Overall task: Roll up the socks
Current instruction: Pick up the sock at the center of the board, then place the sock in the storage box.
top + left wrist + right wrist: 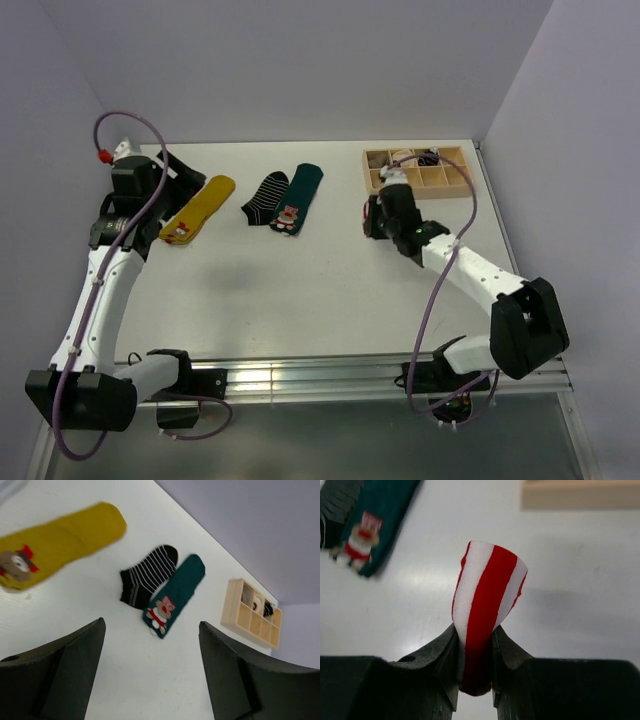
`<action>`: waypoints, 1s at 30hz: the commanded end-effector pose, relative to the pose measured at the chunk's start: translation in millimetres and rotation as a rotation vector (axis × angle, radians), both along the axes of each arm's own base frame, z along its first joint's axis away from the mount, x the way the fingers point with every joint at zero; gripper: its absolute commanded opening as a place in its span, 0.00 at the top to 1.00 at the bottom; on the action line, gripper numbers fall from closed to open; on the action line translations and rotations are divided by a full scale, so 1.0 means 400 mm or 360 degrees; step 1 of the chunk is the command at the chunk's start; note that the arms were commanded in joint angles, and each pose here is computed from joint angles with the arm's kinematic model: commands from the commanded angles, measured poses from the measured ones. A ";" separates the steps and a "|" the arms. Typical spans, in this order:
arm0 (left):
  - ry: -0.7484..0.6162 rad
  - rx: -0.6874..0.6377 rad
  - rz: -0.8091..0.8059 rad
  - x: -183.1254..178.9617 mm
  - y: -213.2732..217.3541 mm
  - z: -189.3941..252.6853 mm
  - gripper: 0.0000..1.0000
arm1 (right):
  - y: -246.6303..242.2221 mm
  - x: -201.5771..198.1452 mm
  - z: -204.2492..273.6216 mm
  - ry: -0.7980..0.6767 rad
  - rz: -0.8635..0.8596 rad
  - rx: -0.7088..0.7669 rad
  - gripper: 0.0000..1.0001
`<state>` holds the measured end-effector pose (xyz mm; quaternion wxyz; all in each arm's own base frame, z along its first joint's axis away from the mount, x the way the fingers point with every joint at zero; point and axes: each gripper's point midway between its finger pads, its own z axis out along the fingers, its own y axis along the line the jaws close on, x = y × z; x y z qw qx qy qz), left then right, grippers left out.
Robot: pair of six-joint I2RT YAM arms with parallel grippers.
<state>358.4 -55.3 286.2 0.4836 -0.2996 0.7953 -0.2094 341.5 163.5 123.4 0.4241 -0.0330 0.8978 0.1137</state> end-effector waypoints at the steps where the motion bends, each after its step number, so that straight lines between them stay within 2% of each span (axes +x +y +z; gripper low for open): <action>1: -0.0042 0.0209 0.0104 -0.037 0.094 0.026 0.18 | -0.094 0.082 0.111 -0.0093 -0.0209 0.0026 1.00; 3: -0.0118 0.0248 0.0147 -0.048 0.116 0.045 0.16 | -0.179 0.142 0.136 -0.0087 -0.0372 0.0030 1.00; 6: -0.0141 0.0309 0.0180 -0.064 0.135 0.015 0.14 | -0.287 0.215 0.157 -0.0075 -0.0532 0.0052 1.00; 12: -0.0113 0.0444 0.0225 -0.076 0.169 -0.019 0.12 | -0.445 0.339 0.161 -0.0038 -0.0668 -0.0001 1.00; 21: -0.0016 0.0473 0.0249 -0.072 0.183 -0.071 0.13 | -0.541 0.476 0.061 0.0196 -0.0684 0.0008 1.00; 30: 0.0041 0.0449 0.0295 -0.067 0.214 -0.099 0.14 | -0.534 0.507 -0.057 0.0364 -0.0594 0.0002 1.00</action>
